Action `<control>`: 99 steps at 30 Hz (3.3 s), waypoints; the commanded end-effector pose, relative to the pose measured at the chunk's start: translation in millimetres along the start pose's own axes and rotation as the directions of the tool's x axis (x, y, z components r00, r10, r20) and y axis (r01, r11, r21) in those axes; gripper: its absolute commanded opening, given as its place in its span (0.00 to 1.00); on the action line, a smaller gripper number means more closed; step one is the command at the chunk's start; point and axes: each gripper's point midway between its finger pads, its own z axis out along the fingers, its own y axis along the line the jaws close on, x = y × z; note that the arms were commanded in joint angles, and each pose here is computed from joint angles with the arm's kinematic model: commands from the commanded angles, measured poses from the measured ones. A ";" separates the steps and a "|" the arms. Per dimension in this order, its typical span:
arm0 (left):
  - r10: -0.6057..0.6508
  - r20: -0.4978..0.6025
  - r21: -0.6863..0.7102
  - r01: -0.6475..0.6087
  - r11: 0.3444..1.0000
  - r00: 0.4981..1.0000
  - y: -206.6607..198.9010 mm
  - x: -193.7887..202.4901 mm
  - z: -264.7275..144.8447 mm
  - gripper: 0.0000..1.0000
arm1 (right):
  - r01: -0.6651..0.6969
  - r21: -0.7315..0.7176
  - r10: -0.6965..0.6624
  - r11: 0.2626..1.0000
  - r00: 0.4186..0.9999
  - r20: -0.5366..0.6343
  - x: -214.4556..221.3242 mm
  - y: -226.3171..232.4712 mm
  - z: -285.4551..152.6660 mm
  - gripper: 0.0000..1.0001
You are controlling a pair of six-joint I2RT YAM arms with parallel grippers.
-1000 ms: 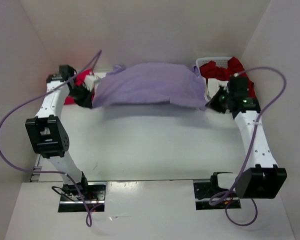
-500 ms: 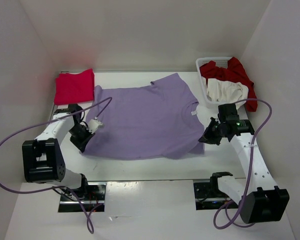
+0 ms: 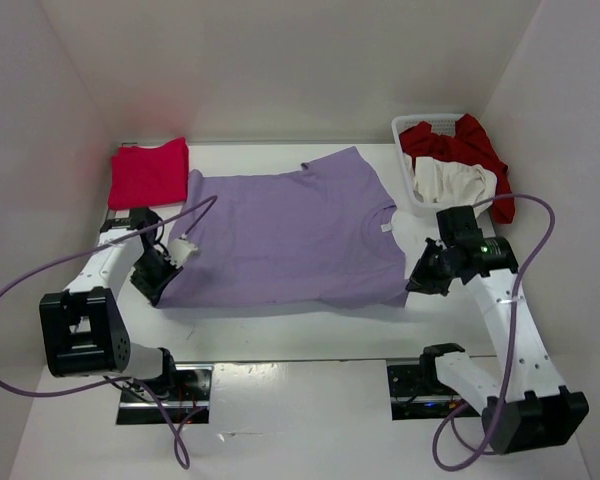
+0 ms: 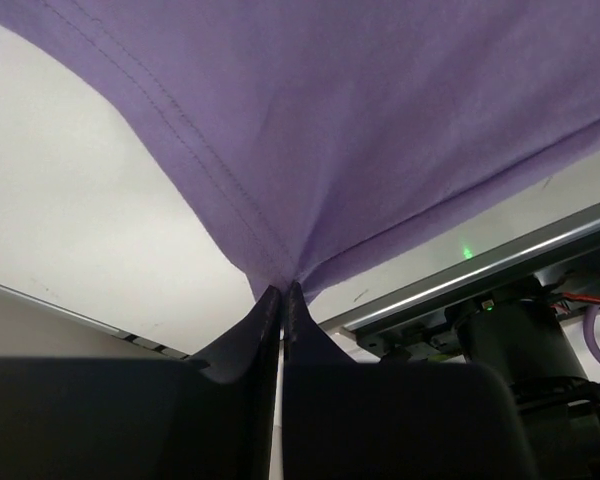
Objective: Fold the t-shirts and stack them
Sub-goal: Flatten out the tshirt, then fold the flattened tshirt in 1/3 of the way
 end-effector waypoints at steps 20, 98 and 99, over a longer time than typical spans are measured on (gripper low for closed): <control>0.264 0.881 -0.335 0.125 0.934 0.392 97.5 -278.7 -311.5 0.00 | 0.164 -0.167 0.024 0.972 0.638 0.769 -303.4 180.2 -200.1 0.00; -0.003 0.276 -0.308 0.091 0.947 0.961 121.7 -203.4 -3.5 0.04 | 0.165 0.162 -0.192 0.973 0.966 0.170 -222.4 75.1 136.5 0.00; -0.003 0.276 -0.308 0.091 0.947 0.961 121.7 -203.4 -3.5 0.04 | 0.175 0.163 -0.202 0.971 0.965 0.169 -224.4 75.8 138.2 0.00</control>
